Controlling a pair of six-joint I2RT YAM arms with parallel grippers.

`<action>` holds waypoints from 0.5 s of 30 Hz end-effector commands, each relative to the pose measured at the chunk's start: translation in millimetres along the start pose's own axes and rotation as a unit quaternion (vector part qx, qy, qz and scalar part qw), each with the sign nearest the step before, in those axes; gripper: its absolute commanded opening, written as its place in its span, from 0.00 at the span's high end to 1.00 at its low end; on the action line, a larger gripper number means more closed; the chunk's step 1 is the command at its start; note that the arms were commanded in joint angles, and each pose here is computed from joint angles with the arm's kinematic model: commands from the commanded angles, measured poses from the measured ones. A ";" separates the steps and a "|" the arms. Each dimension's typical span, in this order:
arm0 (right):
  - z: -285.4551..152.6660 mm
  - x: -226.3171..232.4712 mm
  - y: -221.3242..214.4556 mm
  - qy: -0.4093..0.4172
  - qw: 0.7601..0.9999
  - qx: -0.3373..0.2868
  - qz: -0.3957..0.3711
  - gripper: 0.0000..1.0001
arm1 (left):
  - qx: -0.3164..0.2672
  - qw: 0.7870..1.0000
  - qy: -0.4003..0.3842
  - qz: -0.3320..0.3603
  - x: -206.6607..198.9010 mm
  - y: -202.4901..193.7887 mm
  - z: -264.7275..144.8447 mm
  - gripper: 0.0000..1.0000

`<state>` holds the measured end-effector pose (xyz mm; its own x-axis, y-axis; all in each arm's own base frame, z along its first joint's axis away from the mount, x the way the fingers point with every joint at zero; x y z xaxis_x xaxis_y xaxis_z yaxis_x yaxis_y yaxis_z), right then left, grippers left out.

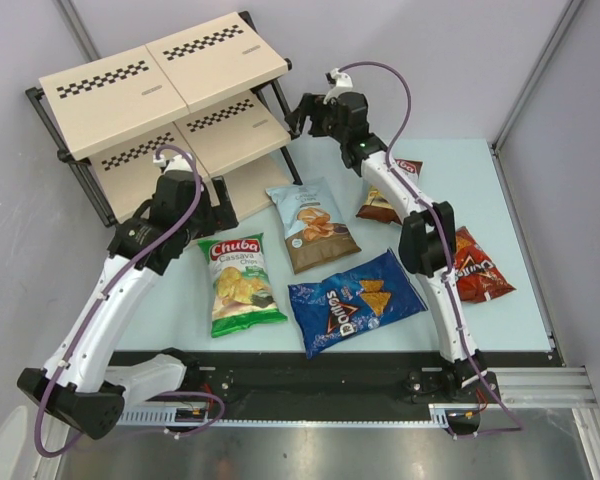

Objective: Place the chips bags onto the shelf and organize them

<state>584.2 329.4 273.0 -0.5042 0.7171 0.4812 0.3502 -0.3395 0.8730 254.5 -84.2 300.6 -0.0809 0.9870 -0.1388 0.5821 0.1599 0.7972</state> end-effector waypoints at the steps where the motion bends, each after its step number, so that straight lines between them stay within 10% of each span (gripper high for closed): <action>1: 13.5 8.9 7.5 0.034 0.998 -0.048 0.015 0.12 | -0.027 1.000 -0.002 -0.001 2.3 13.6 -9.1 0.00; 9: 31.0 4.4 -12.0 0.059 0.995 -0.069 0.037 0.27 | -0.022 1.000 0.010 0.003 5.9 10.8 -7.1 0.00; 15: 38.4 0.1 -4.9 0.082 0.990 -0.093 0.060 0.69 | -0.001 1.000 0.014 0.013 2.7 8.7 2.5 0.00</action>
<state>601.3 362.3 253.2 -0.5794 0.5900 0.5623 0.3178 -0.4717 0.8225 255.1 -82.8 297.9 -0.0864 0.9883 -0.1253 0.5906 0.1521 0.7925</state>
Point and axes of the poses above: each gripper's point midway between its finger pads, its own z axis out along the fingers, its own x axis along the line the jaws close on, y = z × x, the point moved 4 cm from there along -z, back along the fingers, and after that the axes turned 5 degrees about z, right-handed, at the moved point
